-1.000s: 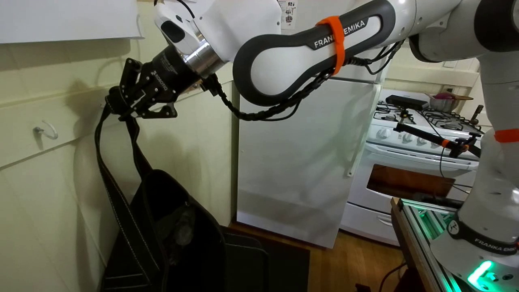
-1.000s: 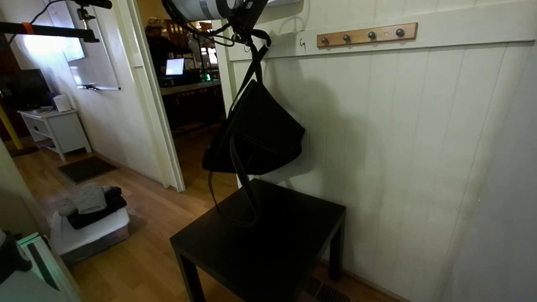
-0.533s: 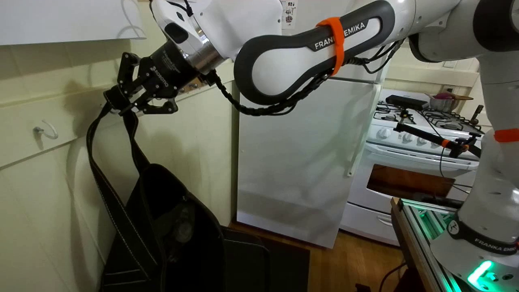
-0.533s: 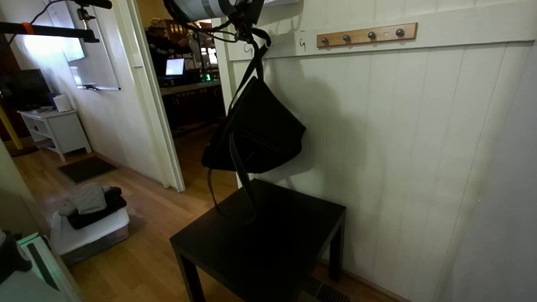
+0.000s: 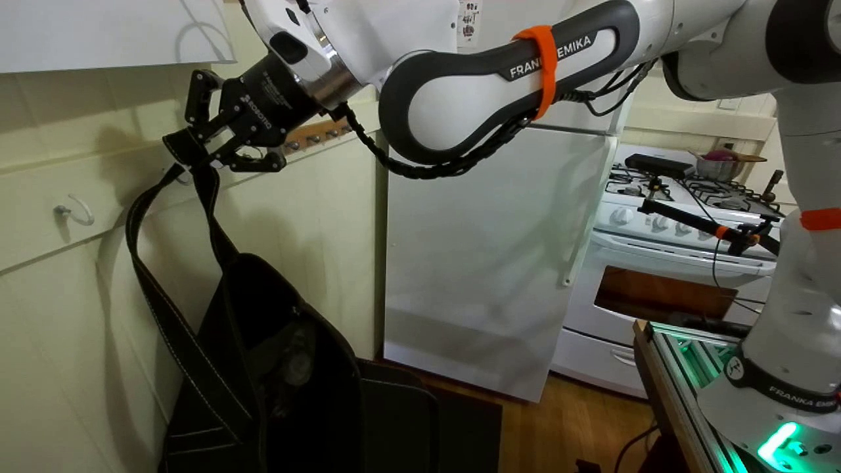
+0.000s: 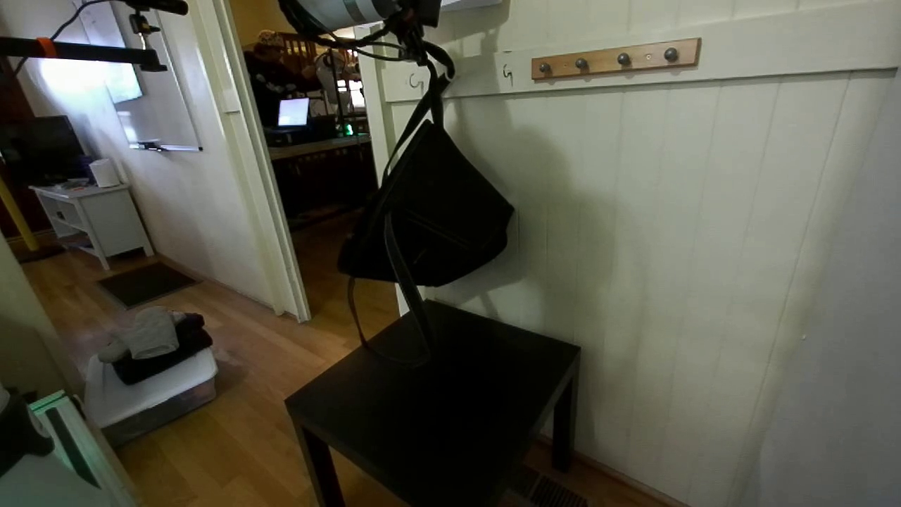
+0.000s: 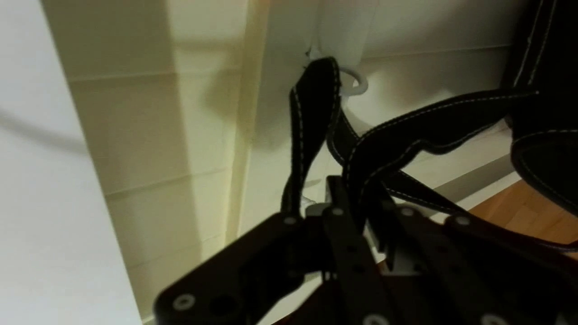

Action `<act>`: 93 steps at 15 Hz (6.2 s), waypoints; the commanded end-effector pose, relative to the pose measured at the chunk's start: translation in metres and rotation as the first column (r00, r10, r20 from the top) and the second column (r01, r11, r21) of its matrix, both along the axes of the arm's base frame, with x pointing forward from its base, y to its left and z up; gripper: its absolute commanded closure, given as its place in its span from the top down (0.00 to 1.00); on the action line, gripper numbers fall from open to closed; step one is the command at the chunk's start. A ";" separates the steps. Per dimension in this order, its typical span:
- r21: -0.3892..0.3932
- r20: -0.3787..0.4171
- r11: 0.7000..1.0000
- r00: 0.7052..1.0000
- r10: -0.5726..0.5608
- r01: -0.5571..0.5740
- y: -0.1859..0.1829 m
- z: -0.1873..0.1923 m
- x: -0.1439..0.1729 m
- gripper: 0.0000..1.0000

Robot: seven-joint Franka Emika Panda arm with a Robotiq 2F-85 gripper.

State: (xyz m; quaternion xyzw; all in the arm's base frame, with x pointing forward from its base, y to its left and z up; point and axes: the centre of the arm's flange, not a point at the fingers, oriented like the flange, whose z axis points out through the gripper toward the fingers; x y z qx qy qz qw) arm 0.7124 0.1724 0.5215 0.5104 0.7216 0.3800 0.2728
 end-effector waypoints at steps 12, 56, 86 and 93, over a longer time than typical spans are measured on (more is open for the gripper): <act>-0.136 0.258 0.989 0.966 -0.024 0.061 -0.009 0.052 -0.012 0.04; -0.070 -0.055 0.982 0.983 0.173 -0.177 0.028 0.004 0.065 0.04; 0.037 -0.278 0.937 0.904 -0.323 0.347 0.023 0.021 0.016 0.66; 0.049 -0.269 0.937 0.908 -0.321 0.346 0.019 0.030 0.012 1.00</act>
